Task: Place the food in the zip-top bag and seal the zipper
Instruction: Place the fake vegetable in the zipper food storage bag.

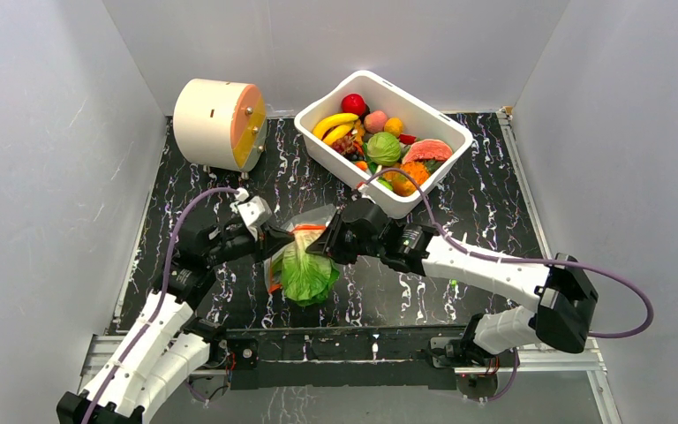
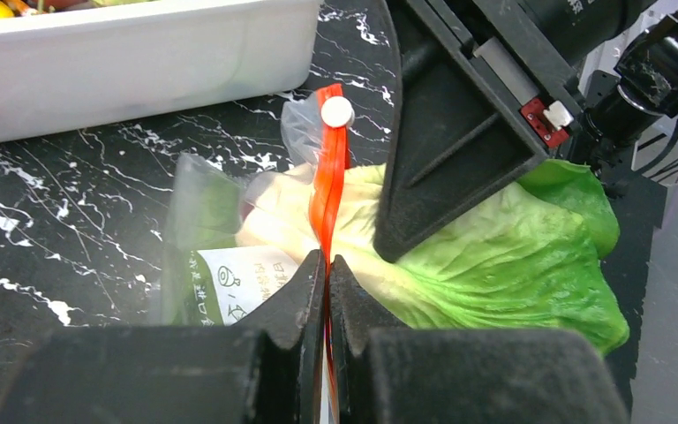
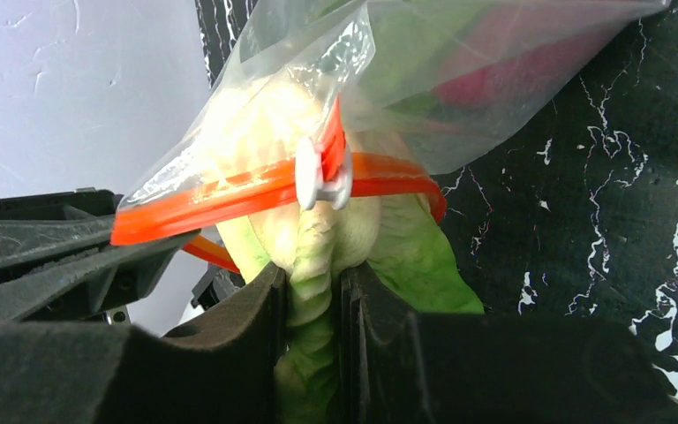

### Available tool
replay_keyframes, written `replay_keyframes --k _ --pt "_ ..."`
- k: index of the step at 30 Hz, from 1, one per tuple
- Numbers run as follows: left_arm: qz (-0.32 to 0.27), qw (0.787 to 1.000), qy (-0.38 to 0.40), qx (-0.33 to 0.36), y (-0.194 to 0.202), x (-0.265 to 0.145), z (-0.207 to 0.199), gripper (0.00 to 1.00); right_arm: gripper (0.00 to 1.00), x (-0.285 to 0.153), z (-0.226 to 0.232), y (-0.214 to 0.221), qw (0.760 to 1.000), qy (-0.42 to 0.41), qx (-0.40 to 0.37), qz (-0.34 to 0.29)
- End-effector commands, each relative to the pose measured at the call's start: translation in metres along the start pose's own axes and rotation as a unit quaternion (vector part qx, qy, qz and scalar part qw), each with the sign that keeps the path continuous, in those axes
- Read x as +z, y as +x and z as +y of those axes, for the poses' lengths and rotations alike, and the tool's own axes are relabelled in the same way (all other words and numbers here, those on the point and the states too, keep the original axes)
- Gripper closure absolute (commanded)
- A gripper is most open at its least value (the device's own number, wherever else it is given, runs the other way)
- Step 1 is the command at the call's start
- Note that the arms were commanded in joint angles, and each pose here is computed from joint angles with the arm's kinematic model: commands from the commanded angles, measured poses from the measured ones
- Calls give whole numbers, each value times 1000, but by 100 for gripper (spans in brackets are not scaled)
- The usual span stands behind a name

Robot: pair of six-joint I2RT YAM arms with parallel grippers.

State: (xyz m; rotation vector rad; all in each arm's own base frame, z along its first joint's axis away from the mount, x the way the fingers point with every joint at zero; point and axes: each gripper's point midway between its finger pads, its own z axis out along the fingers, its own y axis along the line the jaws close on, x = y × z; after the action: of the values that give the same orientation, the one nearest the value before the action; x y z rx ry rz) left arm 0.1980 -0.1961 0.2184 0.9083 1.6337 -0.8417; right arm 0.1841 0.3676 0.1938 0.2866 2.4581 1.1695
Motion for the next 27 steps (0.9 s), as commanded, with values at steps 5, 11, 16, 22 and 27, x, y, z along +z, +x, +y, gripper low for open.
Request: replay_keyframes --k 5,11,16,22,27 --pt "-20 998 58 15 0 1 -20 100 99 11 29 -24 997 -41 35 -49" --pt "-19 997 73 25 3 -1 -26 100 97 14 42 -39 993 -64 59 -81" --pt "-14 997 76 26 4 -4 -29 100 100 2 37 -66 980 -65 105 -153" --pt "-28 996 84 16 1 -3 -33 100 99 -13 47 -81 964 -114 148 -190" --pt "-37 996 81 4 5 -1 -32 100 99 -18 55 -78 954 -162 177 -181"
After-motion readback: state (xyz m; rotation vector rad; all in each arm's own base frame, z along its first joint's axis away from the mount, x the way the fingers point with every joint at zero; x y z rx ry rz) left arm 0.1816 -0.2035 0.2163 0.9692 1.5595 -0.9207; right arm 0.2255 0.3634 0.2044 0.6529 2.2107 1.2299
